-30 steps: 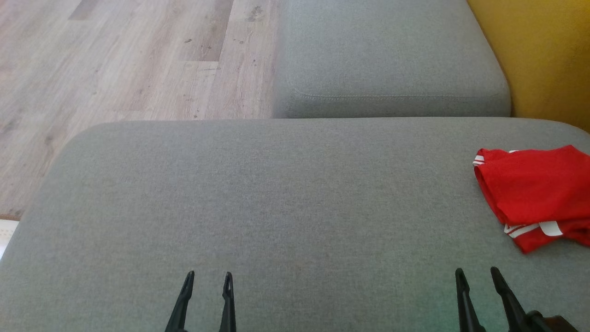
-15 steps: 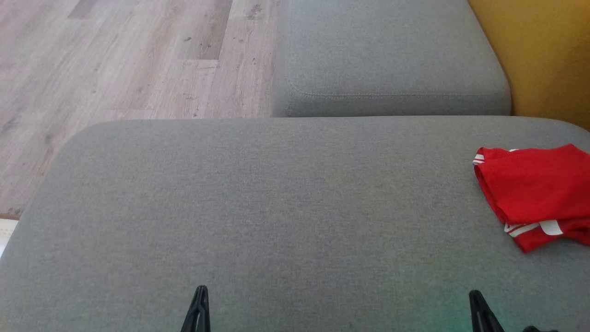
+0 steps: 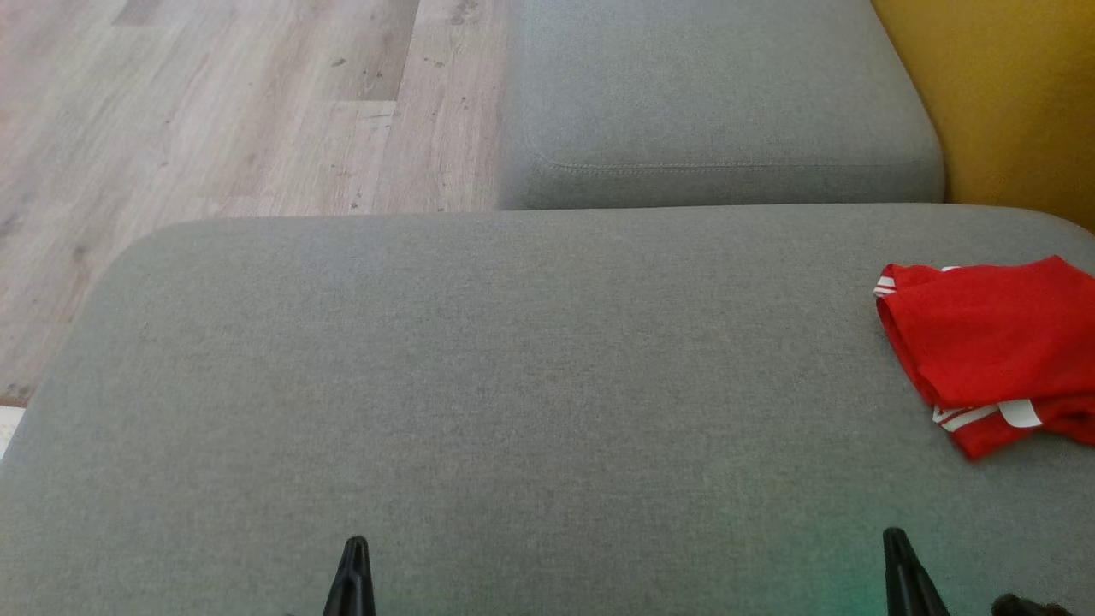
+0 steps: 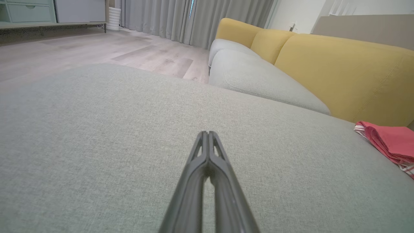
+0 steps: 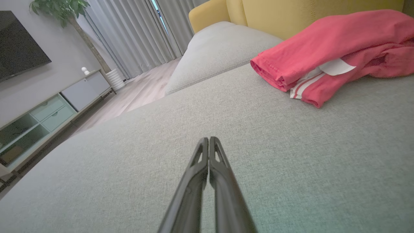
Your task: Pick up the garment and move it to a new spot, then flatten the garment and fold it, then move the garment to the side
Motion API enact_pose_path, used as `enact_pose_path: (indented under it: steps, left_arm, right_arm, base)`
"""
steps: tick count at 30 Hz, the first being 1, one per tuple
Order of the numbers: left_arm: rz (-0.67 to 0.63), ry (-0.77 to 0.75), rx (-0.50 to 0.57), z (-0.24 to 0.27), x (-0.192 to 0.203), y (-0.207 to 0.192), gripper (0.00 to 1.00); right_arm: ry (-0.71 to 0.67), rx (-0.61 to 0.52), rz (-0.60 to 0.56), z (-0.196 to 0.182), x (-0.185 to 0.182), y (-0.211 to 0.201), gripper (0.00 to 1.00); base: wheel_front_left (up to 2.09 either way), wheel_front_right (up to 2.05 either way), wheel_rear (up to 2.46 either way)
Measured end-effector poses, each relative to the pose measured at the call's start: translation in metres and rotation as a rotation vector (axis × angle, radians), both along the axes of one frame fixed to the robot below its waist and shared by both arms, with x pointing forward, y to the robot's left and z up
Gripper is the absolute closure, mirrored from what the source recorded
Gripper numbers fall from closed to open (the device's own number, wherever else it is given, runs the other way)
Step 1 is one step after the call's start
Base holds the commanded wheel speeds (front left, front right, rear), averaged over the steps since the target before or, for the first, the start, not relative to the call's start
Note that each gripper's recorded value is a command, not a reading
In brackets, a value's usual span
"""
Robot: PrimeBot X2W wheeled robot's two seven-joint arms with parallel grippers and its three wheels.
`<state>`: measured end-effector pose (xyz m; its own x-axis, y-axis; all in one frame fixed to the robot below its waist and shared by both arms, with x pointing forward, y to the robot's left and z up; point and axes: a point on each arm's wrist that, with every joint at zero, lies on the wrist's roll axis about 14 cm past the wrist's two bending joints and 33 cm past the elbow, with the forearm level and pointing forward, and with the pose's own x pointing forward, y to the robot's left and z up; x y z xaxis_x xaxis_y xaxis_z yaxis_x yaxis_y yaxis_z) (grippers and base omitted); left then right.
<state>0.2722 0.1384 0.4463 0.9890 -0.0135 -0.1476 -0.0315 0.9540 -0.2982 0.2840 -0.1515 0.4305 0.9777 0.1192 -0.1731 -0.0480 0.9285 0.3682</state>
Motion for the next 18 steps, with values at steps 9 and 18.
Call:
enact_pose_path:
  steps: [9,18]
  left_arm:
    - [0.022,0.026,-0.103,-0.002,0.008,0.005,1.0]
    - [0.038,0.05,-0.194,-0.005,0.014,0.008,1.0]
  right_arm:
    - [0.002,0.098,-0.042,0.004,0.01,-0.004,1.0]
    - [0.016,0.186,-0.077,0.005,0.016,-0.008,1.0]
  base:
    - [0.0,0.0,0.0]
    - [0.0,0.0,0.0]
